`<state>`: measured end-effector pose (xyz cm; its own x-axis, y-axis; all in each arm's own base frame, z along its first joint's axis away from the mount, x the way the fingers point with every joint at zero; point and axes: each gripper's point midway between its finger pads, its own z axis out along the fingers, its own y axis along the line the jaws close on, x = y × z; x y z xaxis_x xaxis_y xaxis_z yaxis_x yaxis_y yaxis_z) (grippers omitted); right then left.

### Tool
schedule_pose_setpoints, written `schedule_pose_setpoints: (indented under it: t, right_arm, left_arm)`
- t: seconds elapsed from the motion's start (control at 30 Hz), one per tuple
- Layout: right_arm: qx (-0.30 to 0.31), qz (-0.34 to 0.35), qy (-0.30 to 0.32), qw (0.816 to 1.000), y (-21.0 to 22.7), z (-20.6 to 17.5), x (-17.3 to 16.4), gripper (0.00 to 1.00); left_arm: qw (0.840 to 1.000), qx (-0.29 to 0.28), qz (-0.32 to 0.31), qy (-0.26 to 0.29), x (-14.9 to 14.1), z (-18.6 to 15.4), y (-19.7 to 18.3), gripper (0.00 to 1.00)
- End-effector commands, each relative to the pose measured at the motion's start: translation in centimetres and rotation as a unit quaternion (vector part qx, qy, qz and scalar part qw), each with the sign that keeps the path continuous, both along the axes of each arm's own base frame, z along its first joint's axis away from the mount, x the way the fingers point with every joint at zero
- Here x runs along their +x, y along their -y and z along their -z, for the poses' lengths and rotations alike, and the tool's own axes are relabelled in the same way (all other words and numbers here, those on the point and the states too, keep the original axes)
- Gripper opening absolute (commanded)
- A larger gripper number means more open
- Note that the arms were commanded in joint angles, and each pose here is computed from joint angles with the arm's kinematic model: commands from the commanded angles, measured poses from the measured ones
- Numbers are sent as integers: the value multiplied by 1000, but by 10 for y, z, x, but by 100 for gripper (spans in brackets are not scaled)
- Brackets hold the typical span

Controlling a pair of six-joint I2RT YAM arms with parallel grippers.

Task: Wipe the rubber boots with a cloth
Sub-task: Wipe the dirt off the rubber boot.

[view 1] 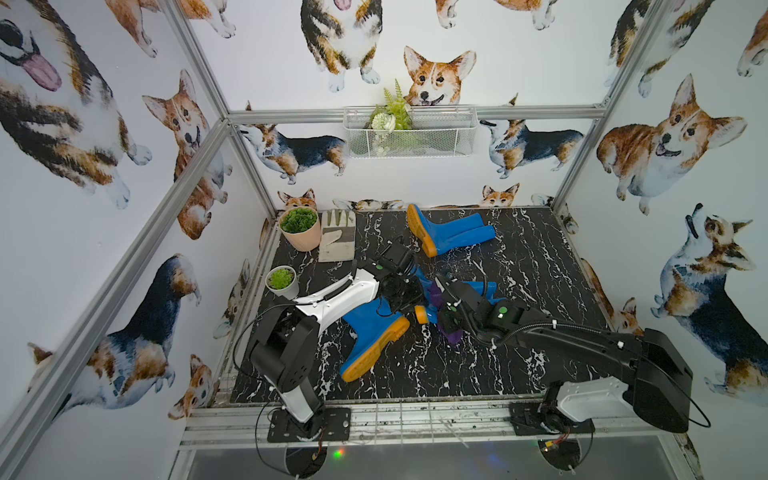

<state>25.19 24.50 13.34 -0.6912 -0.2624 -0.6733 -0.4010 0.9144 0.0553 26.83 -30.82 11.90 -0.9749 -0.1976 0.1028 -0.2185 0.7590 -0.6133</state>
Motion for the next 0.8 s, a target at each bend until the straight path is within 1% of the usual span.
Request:
schedule_pose_setpoints:
  t: [0.0, 0.03, 0.1, 0.13, 0.17, 0.2, 0.27, 0.37, 0.47, 0.5, 0.57, 0.63, 0.67, 0.7, 0.77]
  right_arm:
    - [-22, 98, -14, 995, 72, 12, 21, 0]
    - [-14, 119, -11, 993, 89, 10, 24, 0]
    - [-4, 135, -3, 991, 105, 4, 27, 0]
    - [-4, 138, -5, 990, 108, 4, 28, 0]
    - [12, 133, 5, 991, 106, -8, 26, 0]
    - [26, 126, -2, 992, 101, -11, 24, 0]
    - [53, 104, -9, 993, 83, -19, 17, 0]
    - [61, 24, 47, 997, 33, -49, -5, 0]
    - [87, -44, 79, 992, -16, -72, -27, 0]
    - [97, -69, 83, 989, -33, -75, -35, 0]
    - [84, -91, 78, 989, -52, -64, -38, 0]
    - [57, -87, 73, 992, -53, -51, -33, 0]
    - [25, -69, 76, 994, -44, -41, -26, 0]
    - [14, -53, 73, 996, -35, -35, -20, 0]
    - [16, 3, 44, 999, -3, -24, -4, 0]
  left_arm:
    - [997, -79, 20, -3, 1, -29, 17, 0]
    - [996, -88, 19, 8, 1, -41, 15, 0]
    - [995, -95, 19, 10, 1, -45, 15, 0]
    - [995, -98, 18, 10, 2, -46, 15, 0]
    - [995, -101, 18, 11, 2, -49, 16, 0]
    - [994, -104, 19, 12, 3, -51, 17, 0]
    - [994, -107, 17, 15, 4, -54, 18, 0]
    - [994, -108, 13, 15, 7, -54, 19, 0]
    - [994, -106, 12, 9, 7, -48, 19, 0]
    - [994, -105, 11, 7, 7, -47, 19, 0]
    - [994, -109, 9, 7, 8, -47, 21, 0]
    - [994, -110, 9, 6, 8, -47, 20, 0]
    - [994, -110, 9, 6, 7, -48, 20, 0]
    - [994, -110, 10, 7, 6, -48, 19, 0]
    - [994, -110, 10, 7, 5, -49, 17, 0]
